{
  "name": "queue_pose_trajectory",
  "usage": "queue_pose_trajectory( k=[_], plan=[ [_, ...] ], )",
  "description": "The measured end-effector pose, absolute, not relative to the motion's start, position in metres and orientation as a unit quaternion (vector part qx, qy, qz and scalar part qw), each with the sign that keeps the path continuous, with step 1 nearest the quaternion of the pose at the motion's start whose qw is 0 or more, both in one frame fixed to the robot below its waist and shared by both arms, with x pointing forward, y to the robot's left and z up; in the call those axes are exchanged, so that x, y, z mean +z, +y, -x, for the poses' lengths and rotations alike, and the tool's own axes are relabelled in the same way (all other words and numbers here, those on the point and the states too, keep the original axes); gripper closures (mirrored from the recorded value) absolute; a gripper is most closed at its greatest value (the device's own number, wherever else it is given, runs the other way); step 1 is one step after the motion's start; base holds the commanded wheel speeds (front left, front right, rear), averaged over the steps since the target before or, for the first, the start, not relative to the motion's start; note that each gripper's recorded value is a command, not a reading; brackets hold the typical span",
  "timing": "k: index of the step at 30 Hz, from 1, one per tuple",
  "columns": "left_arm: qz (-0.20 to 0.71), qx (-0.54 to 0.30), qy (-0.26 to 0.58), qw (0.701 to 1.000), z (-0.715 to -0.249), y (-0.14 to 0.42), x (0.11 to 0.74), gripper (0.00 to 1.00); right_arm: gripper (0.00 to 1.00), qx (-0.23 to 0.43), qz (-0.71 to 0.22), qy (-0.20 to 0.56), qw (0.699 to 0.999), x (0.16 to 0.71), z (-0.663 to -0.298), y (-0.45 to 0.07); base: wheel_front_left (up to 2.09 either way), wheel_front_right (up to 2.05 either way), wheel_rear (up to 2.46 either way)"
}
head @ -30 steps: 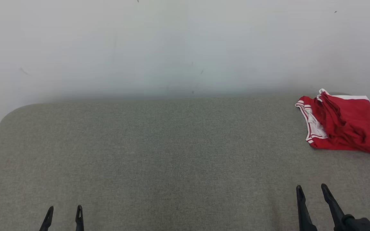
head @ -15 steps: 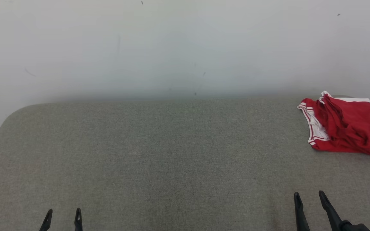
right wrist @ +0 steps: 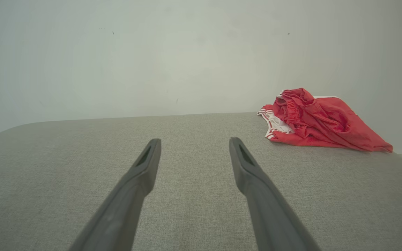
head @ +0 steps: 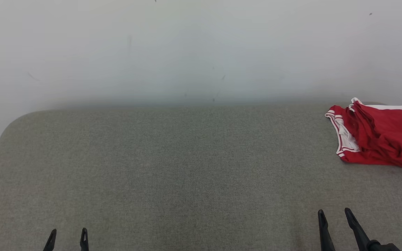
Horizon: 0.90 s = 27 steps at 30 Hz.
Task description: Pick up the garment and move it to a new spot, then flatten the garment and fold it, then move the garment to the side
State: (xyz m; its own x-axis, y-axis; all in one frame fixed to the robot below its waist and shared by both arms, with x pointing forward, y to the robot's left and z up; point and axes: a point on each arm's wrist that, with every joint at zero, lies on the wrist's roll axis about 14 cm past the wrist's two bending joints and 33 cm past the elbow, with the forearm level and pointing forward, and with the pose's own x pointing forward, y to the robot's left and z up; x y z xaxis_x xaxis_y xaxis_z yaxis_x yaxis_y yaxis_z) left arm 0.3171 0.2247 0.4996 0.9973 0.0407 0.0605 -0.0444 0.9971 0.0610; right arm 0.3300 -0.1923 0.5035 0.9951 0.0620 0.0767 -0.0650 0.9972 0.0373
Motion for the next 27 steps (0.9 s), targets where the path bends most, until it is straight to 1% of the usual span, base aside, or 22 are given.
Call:
queue_pose_trajectory(
  k=[9, 10, 18, 27],
  plan=[
    [-0.025, 0.026, -0.026, 0.999, -0.317, 0.226, 0.497, 0.0, 0.0, 0.035, -0.019, -0.034, 0.999, 0.502, -0.331, -0.191, 0.0, 0.0, 0.0],
    [-0.025, 0.026, -0.025, 0.999, -0.317, 0.226, 0.497, 1.0, 1.0, 0.034, -0.019, -0.033, 0.999, 0.501, -0.331, -0.191, 0.0, 0.0, 0.0],
    [0.004, 0.035, 0.016, 0.999, -0.312, 0.226, 0.474, 1.0, 1.0, 0.025, -0.043, 0.008, 0.999, 0.478, -0.326, -0.193, 0.0, 0.0, 0.0],
    [0.099, 0.053, 0.021, 0.993, -0.318, 0.229, 0.472, 1.0, 1.0, 0.004, -0.132, 0.014, 0.991, 0.478, -0.332, -0.198, 0.0, 0.0, 0.0]
  ],
)
